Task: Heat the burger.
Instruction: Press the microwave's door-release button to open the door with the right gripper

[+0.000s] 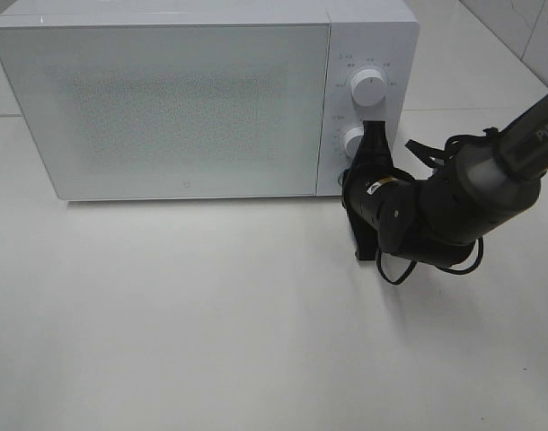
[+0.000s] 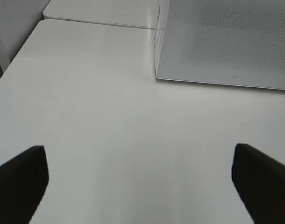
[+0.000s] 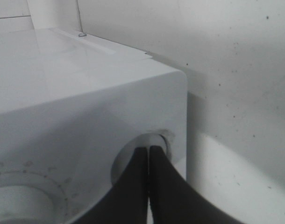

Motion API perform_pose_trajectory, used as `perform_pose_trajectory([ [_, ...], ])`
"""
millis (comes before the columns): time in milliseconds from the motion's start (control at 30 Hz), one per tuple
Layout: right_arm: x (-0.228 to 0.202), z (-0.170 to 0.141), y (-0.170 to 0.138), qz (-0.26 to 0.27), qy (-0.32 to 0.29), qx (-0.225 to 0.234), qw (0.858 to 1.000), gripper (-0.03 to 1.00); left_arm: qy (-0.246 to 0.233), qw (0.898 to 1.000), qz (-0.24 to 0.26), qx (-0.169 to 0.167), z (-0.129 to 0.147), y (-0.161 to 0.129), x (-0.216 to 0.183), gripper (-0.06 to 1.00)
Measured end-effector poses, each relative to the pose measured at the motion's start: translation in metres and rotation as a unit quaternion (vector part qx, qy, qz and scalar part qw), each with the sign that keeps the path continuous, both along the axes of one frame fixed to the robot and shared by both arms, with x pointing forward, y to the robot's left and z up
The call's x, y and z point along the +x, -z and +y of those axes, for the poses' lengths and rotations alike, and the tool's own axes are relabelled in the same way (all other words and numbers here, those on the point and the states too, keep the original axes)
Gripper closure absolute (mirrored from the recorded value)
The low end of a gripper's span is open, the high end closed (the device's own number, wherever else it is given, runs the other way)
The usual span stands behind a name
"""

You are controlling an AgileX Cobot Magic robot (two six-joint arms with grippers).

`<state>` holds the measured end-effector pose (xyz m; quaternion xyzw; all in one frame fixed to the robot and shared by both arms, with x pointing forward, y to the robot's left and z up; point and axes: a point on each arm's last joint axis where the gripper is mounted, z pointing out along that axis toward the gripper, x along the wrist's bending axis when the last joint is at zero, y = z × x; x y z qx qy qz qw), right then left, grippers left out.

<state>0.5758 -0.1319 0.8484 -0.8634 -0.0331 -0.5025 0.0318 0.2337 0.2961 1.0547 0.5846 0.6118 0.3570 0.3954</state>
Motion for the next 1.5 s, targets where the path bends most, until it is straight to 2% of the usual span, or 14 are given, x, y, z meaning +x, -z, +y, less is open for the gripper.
perform_pose_trajectory([
  [467, 0.001, 0.0, 0.0, -0.029, 0.005, -0.005, 1.0, 0.97, 0.0, 1.0, 0.0, 0.0, 0.0, 0.0, 0.0, -0.05],
  [1033, 0.007, 0.005, -0.002, -0.039, 0.018, 0.003, 0.999, 0.97, 0.0, 1.0, 0.0, 0.0, 0.0, 0.0, 0.0, -0.05],
  [1500, 0.01, 0.004, 0.0, -0.045, 0.02, -0.008, 0.999, 0.97, 0.0, 1.0, 0.0, 0.0, 0.0, 0.0, 0.0, -0.05],
])
